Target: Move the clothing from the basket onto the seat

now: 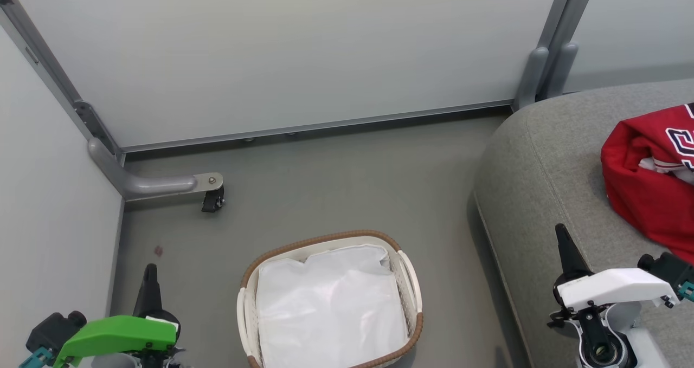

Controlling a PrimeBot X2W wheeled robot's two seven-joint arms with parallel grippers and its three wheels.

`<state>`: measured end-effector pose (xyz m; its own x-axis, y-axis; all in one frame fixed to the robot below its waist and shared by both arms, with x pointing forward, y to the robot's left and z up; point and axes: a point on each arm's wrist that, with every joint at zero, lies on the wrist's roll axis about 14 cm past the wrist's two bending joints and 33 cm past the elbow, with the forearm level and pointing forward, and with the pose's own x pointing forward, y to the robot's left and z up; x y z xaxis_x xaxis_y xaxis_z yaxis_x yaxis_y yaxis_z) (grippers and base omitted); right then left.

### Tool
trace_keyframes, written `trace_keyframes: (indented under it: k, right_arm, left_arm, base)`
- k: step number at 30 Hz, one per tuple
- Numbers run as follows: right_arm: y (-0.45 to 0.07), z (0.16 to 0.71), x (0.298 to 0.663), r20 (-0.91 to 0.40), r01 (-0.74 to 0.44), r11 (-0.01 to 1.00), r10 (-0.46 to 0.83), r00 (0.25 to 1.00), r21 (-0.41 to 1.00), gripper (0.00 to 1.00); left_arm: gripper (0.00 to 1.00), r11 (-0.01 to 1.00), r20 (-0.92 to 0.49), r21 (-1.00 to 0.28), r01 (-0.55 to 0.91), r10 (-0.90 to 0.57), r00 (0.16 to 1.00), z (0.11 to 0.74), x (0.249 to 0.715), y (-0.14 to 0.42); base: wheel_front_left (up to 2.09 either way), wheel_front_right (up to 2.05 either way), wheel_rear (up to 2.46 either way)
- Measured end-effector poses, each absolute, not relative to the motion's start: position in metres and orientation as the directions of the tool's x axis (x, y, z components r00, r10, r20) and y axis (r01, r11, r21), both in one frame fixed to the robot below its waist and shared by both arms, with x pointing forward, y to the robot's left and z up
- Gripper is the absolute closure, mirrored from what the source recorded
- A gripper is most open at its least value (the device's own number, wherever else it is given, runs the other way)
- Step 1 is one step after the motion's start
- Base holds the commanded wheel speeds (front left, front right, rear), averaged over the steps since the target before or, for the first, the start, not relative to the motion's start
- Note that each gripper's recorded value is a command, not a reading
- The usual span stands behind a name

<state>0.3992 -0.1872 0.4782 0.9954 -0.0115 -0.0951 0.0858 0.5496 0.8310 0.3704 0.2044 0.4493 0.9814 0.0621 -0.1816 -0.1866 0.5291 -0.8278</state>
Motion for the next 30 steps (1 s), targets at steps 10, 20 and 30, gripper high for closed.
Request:
trace_keyframes:
  k: [10,20,30]
  right_arm:
    - [-0.189,0.483,0.399,-0.085,0.08,0.456,-0.011,0.996,0.886,1.0]
    - [-0.191,0.485,0.396,-0.079,0.077,0.368,-0.009,0.997,0.927,1.0]
    - [-0.193,0.49,0.395,-0.065,0.064,0.282,-0.006,0.998,0.957,1.0]
  left_arm:
    - [1.0,0.439,-0.163,-0.882,-0.171,0.056,0.985,0.457,0.373,0.204]
    - [1.0,0.35,-0.144,-0.924,-0.151,0.046,0.989,0.464,0.376,0.204]
    - [1.0,0.272,-0.12,-0.954,-0.124,0.033,0.992,0.472,0.379,0.202]
  base:
    - [0.0,0.0,0.0]
    - [0.0,0.0,0.0]
    - [0.0,0.0,0.0]
